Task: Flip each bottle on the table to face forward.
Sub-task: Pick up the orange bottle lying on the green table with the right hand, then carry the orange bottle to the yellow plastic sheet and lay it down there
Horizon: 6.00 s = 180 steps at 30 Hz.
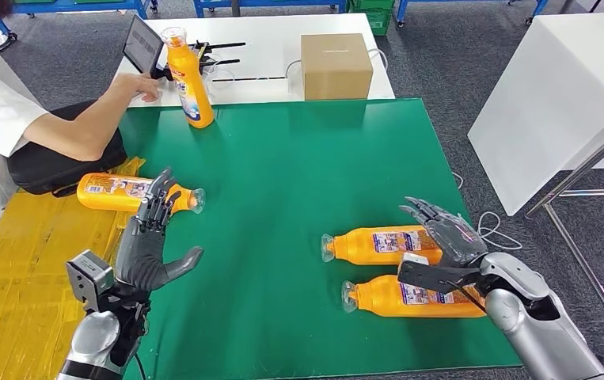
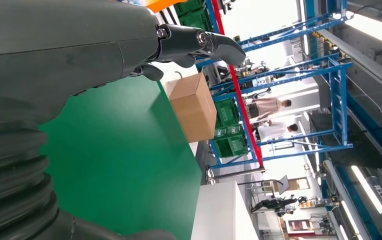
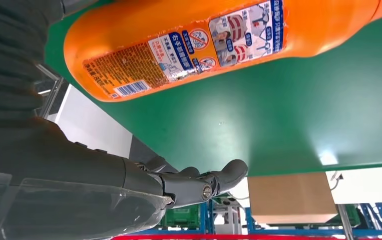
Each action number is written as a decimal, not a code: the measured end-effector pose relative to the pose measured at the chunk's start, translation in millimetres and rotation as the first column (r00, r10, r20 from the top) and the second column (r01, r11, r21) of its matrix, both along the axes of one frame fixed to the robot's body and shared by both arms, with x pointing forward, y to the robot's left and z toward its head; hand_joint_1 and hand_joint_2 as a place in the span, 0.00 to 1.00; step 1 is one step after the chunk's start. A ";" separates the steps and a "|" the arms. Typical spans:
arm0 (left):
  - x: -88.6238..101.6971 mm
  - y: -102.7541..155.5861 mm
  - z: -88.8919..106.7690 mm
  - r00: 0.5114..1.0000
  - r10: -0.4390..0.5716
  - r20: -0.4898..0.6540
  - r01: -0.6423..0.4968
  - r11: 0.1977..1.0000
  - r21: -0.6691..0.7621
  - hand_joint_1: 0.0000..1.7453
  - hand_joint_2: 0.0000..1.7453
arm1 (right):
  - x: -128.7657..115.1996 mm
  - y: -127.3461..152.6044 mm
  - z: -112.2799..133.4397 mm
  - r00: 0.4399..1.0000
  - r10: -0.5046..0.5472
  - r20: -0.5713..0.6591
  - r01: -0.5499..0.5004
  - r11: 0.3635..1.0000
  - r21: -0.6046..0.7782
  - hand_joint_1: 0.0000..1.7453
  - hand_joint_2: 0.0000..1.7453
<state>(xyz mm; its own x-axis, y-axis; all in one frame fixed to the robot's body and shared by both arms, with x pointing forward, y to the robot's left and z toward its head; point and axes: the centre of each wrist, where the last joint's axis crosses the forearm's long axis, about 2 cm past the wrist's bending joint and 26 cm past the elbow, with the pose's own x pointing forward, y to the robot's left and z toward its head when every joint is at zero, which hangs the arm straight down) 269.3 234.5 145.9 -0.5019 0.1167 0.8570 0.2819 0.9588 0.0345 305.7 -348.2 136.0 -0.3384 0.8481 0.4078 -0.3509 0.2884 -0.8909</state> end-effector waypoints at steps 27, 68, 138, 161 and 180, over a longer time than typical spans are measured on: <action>1.6 -5.8 -1.3 0.999 -0.024 -0.023 0.024 0.999 -0.029 0.00 1.00 | 10.9 9.9 -18.4 0.991 -0.118 0.062 0.129 0.964 -0.233 0.00 1.00; 8.7 -17.8 -7.2 0.996 -0.069 -0.065 0.064 0.995 -0.073 0.00 1.00 | 58.9 50.2 -44.2 0.994 -0.107 -0.025 0.087 0.907 -0.413 1.00 1.00; 70.6 -85.8 59.0 0.852 -0.510 -0.122 0.519 0.853 0.055 0.00 1.00 | 35.6 238.3 1.7 0.993 -0.114 0.037 0.039 0.600 0.799 1.00 1.00; 81.6 -85.6 57.8 0.885 -0.450 -0.119 0.456 0.889 0.031 0.00 1.00 | 12.8 296.4 -3.7 0.994 0.077 0.082 -0.112 0.724 0.680 1.00 1.00; 84.6 -86.3 50.4 0.917 -0.379 -0.122 0.391 0.916 0.087 0.00 1.00 | 8.8 301.0 -4.4 0.994 0.086 0.068 -0.109 0.731 0.673 1.00 1.00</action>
